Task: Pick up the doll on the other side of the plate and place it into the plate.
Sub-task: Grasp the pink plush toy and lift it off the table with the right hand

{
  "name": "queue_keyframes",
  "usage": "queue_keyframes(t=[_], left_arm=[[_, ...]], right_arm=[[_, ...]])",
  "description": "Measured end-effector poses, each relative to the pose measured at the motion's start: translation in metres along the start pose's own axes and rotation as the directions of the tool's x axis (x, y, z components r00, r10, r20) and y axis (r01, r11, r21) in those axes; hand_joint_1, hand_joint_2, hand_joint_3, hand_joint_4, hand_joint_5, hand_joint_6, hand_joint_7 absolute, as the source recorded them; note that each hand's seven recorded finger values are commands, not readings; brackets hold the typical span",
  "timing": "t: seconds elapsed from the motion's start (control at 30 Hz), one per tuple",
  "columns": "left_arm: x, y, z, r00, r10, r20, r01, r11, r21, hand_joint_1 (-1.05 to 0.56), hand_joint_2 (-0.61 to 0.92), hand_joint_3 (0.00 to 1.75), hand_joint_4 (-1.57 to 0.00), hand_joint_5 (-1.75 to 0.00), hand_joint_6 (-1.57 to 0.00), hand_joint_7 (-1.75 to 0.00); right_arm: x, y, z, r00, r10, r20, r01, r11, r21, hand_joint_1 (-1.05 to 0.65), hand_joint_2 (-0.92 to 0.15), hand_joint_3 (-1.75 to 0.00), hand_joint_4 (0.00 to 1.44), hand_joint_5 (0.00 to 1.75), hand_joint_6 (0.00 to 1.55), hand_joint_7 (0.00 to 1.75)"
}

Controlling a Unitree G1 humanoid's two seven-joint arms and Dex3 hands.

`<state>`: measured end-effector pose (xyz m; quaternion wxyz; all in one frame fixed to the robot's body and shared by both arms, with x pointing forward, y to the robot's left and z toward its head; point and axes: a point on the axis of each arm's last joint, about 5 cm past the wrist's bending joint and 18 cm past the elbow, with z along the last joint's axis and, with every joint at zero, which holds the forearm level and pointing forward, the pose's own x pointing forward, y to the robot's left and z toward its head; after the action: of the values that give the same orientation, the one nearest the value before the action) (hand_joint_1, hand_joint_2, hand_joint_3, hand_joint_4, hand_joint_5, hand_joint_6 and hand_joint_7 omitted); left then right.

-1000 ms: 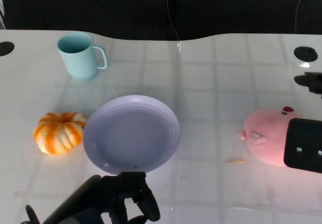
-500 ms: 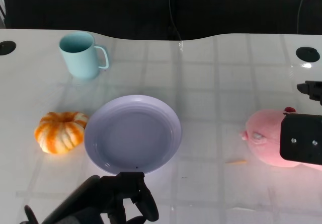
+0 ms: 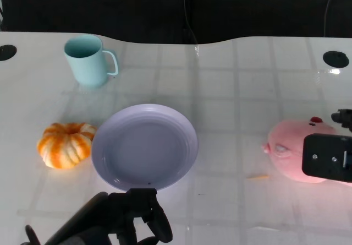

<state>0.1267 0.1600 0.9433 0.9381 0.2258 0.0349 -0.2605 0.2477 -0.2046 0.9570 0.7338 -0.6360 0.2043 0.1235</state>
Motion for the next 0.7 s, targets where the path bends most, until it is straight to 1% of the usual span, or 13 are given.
queue_keyframes(t=[0.23, 0.4, 0.57, 0.63, 0.7], left_arm=[[-0.001, 0.001, 0.0, 1.0, 0.003, -0.002, -0.003, 1.0, 0.004, -0.16, 0.74, 0.76, -0.61, -1.69, -0.63, -1.27], [-0.002, 0.002, 0.001, 1.0, 0.005, -0.001, -0.005, 1.0, 0.012, -0.15, 0.75, 0.75, -0.61, -1.69, -0.63, -1.27], [-0.003, 0.002, 0.003, 1.0, 0.005, 0.0, -0.005, 1.0, 0.019, -0.15, 0.74, 0.76, -0.61, -1.7, -0.63, -1.28], [-0.003, 0.002, 0.003, 1.0, 0.005, -0.003, -0.005, 1.0, 0.02, -0.15, 0.73, 0.77, -0.61, -1.7, -0.63, -1.28], [-0.003, 0.002, 0.003, 1.0, 0.005, -0.004, -0.005, 1.0, 0.022, -0.15, 0.73, 0.78, -0.62, -1.7, -0.63, -1.28]], right_arm=[[0.022, 0.006, -0.001, 0.999, 0.044, -0.019, -0.044, 0.999, 0.026, -0.43, -0.88, -0.01, 0.32, 0.08, 0.35, 0.02], [0.04, 0.014, -0.007, 0.995, 0.089, -0.054, -0.085, 0.994, 0.072, -0.42, -0.9, -0.01, 0.35, 0.07, 0.36, 0.01], [0.054, 0.017, -0.007, 0.994, 0.082, -0.067, -0.079, 0.996, 0.041, -0.41, -0.92, -0.02, 0.44, 0.09, 0.39, 0.01], [0.06, 0.019, -0.007, 0.996, 0.067, -0.065, -0.063, 0.997, 0.048, -0.4, -0.92, -0.03, 0.6, 0.12, 0.52, 0.04], [0.065, 0.023, -0.008, 0.998, 0.011, -0.063, -0.009, 0.999, 0.032, -0.4, -0.92, -0.04, 0.81, 0.14, 0.69, 0.06]])
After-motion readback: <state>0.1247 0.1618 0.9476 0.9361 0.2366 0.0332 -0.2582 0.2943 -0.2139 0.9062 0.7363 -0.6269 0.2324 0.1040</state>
